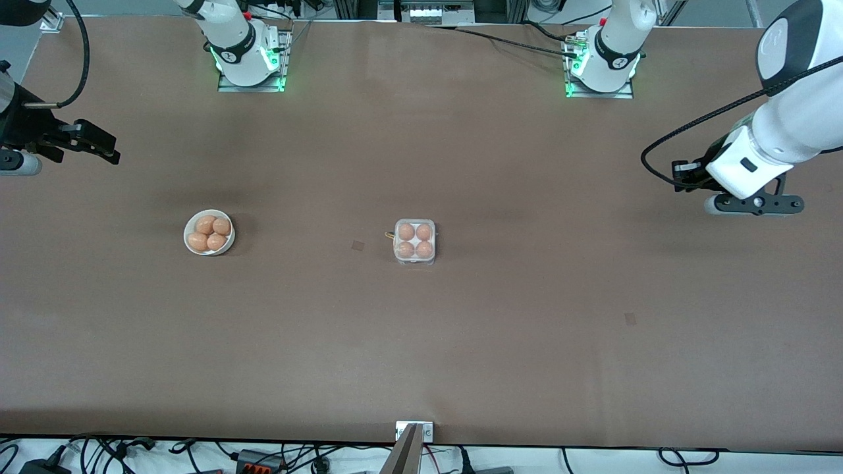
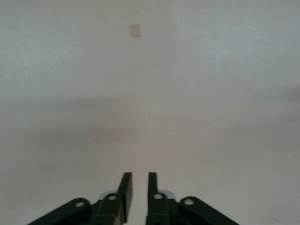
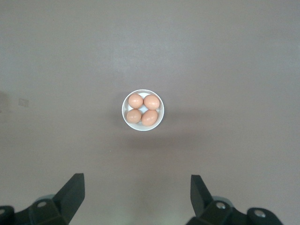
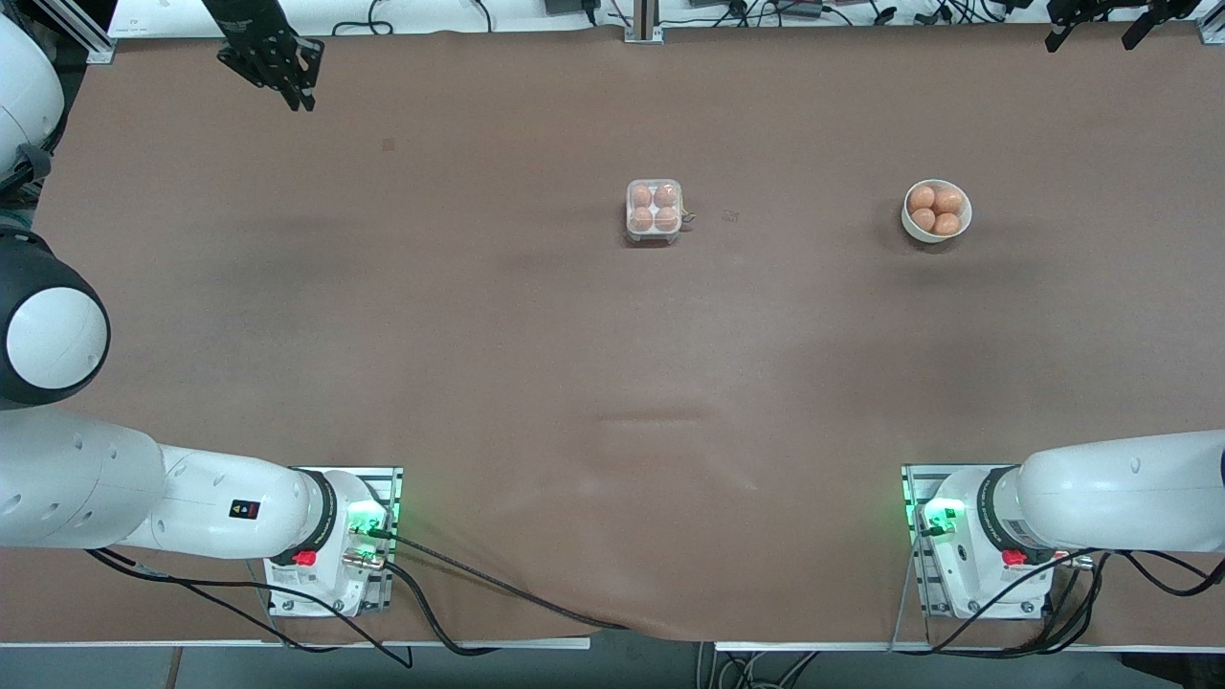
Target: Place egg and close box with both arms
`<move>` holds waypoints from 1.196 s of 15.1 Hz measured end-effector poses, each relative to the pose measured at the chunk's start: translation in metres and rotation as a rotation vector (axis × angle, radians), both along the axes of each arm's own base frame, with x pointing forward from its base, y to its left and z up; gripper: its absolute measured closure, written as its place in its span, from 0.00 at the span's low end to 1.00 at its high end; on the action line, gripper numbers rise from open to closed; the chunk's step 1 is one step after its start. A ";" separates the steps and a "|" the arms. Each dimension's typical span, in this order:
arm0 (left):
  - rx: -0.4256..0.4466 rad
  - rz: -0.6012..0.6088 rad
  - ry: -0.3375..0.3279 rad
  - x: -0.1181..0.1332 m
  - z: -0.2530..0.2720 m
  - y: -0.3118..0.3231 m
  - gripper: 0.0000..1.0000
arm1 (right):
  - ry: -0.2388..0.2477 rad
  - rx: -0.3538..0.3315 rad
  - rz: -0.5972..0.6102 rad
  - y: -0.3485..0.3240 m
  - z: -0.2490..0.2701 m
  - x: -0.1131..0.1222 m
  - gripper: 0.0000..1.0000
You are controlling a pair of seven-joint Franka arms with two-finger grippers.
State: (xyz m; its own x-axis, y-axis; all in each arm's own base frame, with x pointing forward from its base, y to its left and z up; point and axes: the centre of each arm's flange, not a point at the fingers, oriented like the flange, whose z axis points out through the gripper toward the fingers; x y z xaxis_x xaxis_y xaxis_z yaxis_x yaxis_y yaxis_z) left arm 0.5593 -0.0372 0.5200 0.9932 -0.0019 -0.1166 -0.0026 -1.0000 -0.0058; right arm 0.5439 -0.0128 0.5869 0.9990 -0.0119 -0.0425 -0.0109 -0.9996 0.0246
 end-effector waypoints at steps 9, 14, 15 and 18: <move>0.098 -0.001 -0.080 0.010 0.044 0.016 0.00 | -0.005 0.000 0.000 0.000 -0.001 0.002 0.00; 0.027 0.033 -0.048 0.006 0.051 0.015 0.00 | -0.011 0.000 0.000 0.000 0.000 0.002 0.00; 0.013 0.045 -0.047 0.006 0.051 0.019 0.00 | -0.012 0.000 0.000 0.000 0.000 0.002 0.00; -0.001 0.074 -0.048 0.006 0.052 0.027 0.00 | -0.012 0.000 0.000 0.000 0.000 0.002 0.00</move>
State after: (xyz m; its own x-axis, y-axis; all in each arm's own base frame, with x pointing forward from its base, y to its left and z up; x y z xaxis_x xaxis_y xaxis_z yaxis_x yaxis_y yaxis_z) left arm 0.5654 -0.0105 0.5719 0.9951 0.0717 -0.0687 0.0716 -0.9974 -0.0037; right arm 0.5462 -0.0133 0.5866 0.9995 -0.0123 -0.0303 -0.0115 -0.9996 0.0248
